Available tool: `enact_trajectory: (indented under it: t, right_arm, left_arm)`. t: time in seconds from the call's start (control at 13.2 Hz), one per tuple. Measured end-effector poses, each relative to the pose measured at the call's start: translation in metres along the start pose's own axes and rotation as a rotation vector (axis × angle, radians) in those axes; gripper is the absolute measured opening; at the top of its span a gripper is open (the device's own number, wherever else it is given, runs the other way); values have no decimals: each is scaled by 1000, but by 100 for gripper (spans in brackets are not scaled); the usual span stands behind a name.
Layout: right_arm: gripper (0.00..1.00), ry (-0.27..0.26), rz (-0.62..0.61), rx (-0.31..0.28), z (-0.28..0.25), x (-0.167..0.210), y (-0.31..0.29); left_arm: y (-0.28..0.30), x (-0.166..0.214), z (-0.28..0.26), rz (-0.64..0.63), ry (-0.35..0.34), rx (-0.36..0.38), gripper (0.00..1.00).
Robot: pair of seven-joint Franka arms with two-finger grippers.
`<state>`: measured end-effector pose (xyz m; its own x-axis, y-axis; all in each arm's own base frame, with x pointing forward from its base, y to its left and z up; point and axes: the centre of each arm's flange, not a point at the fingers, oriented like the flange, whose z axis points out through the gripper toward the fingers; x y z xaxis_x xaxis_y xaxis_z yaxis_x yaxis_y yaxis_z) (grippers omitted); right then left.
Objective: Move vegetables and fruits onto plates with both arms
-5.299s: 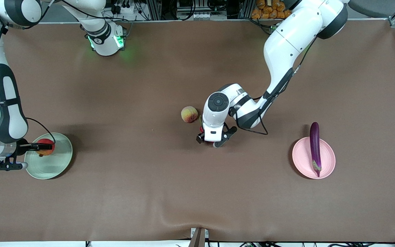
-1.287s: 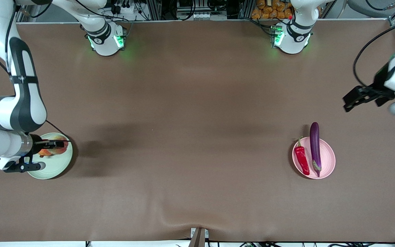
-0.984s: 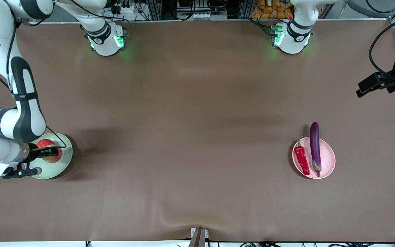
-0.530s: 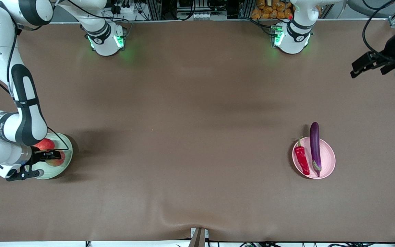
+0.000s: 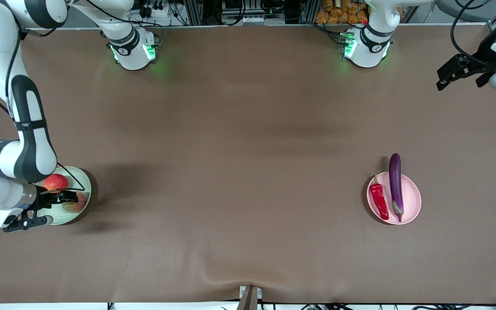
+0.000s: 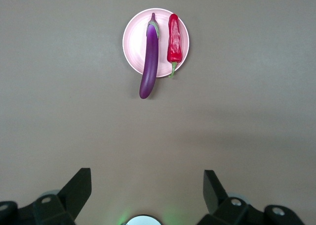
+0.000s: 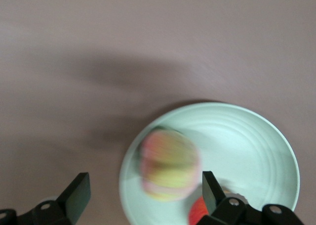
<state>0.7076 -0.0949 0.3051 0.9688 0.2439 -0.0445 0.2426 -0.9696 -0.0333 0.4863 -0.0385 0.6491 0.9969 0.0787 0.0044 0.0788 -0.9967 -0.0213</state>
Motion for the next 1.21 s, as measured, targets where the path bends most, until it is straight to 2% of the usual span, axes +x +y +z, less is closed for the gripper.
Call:
enact_trajectory:
  t: [0.3, 0.53, 0.61, 0.83, 0.98, 1.21]
  right_arm:
    - [100, -29, -108, -13, -121, 21, -69]
    - [100, -10, -153, -21, -214, 9, -105]
    - [100, 1, -133, -20, -238, 1, -115]
    - [100, -41, 106, 11, -287, -34, -142]
    - [100, -35, 239, 10, -316, -53, -167]
    - [100, 1, 274, -4, -341, -87, -182]
  left_arm:
    - [-2, 3, -3, -4, 6, -2, 100]
    - [-3, 4, -5, -4, 10, -3, 100]
    - [-3, 5, -4, -5, 9, -3, 100]
    - [-3, 7, -4, -5, 10, -3, 100]
    - [-3, 8, -7, -5, 16, -4, 100]
    - [-3, 10, -12, -5, 26, -6, 100]
